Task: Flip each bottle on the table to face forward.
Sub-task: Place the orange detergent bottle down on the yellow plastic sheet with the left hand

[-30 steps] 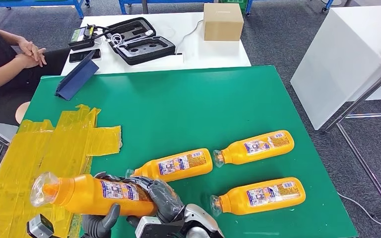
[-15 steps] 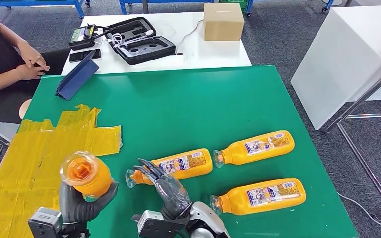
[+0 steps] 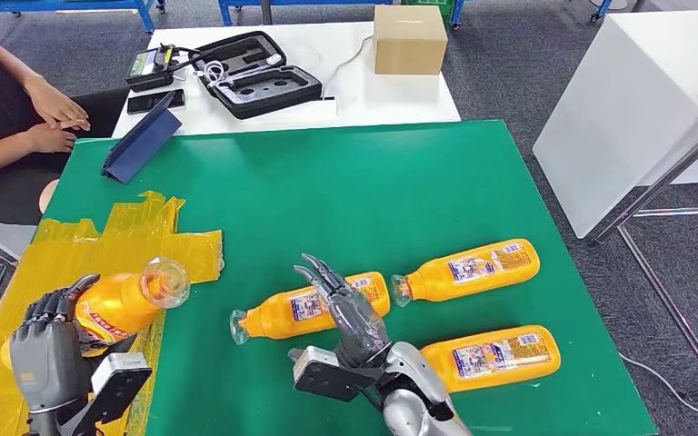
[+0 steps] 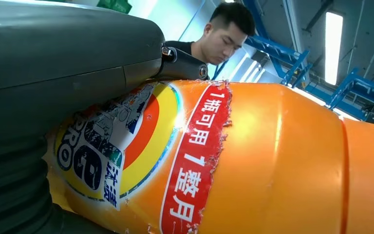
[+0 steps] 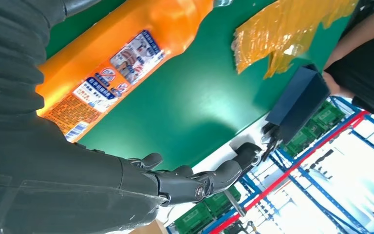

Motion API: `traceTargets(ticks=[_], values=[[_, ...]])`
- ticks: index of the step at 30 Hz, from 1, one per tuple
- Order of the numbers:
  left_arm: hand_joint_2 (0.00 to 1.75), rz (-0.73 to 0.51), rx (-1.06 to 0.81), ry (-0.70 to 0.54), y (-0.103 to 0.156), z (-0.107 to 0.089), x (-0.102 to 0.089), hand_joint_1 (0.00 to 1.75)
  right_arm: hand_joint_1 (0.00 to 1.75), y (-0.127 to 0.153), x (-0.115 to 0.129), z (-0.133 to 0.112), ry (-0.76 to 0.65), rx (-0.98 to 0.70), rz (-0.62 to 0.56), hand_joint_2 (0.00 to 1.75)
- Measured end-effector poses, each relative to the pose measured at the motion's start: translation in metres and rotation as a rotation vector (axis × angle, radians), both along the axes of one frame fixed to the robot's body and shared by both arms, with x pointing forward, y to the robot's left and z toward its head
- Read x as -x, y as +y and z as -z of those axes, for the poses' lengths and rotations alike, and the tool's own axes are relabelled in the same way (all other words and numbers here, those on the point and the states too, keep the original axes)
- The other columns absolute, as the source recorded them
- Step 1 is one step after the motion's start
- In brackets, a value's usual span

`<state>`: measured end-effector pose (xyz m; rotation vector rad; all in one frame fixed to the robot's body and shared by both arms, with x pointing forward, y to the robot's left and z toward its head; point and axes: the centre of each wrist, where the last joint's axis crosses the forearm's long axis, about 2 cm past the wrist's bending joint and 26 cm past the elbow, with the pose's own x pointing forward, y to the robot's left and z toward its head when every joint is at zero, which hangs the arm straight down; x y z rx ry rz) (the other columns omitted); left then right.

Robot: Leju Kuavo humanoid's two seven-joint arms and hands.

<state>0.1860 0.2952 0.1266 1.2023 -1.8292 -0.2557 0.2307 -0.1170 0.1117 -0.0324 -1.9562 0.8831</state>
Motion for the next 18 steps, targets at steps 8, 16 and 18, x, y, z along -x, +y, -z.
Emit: traceTargets(ticks=[8,16,18], values=[[1.75,-0.007,-0.017,0.004,0.0058,0.001,-0.0013,1.75,0.0,-0.0055,-0.0029,0.0006,-0.004,0.009,0.01,1.75],[1.75,-0.022,-0.055,0.035,0.0065,0.0014,-0.002,1.75,0.0,-0.0068,-0.0033,0.001,-0.003,0.029,0.014,1.75],[1.75,-0.04,-0.114,0.098,0.0061,0.0045,-0.0061,1.75,0.0,-0.0081,-0.0051,0.001,-0.002,0.058,0.017,1.75]])
